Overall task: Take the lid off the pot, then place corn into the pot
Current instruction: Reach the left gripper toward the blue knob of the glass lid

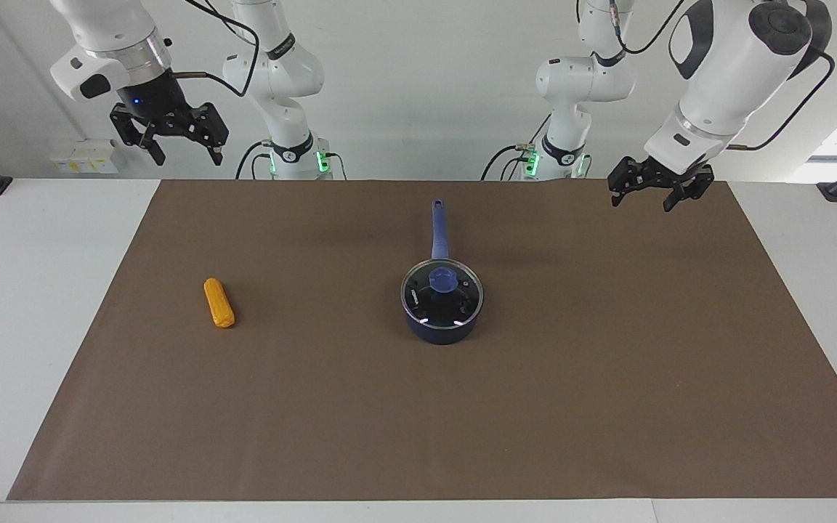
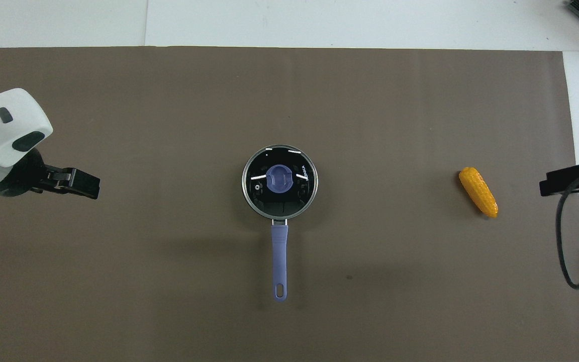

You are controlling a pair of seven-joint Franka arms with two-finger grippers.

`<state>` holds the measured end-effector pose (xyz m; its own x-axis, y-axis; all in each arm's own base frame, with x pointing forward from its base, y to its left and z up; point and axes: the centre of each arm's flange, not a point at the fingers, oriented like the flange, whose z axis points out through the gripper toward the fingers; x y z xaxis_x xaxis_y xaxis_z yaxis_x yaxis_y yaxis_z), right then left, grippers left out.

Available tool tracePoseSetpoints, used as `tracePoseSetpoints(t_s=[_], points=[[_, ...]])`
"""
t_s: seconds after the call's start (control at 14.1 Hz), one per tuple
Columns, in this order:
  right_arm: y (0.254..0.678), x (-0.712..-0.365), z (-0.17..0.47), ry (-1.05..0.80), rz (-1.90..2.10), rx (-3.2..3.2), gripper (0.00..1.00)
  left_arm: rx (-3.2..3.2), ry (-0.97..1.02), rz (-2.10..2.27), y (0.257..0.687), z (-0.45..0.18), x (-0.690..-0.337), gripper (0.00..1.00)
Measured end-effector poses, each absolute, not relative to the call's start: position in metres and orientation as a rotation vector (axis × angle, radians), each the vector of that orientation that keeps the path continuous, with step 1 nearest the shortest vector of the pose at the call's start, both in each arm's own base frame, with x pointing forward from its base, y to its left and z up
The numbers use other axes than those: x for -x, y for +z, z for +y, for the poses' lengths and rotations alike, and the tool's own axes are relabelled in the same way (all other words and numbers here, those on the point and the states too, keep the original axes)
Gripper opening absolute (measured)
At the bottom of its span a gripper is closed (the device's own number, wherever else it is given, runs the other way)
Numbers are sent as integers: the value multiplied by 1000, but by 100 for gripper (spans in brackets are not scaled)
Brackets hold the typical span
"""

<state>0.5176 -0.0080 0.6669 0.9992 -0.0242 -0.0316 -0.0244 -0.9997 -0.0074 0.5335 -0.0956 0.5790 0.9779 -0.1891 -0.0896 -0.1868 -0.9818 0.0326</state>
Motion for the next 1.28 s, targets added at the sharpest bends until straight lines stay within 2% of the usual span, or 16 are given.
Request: tracePoseSetpoints(t_s=[0.71, 1.28], points=[[667, -518, -8, 49, 38, 3133, 100, -3070, -95, -527, 527, -207, -543, 100], [667, -518, -8, 49, 38, 3133, 100, -3088, -32, -307, 471, -323, -528, 100]])
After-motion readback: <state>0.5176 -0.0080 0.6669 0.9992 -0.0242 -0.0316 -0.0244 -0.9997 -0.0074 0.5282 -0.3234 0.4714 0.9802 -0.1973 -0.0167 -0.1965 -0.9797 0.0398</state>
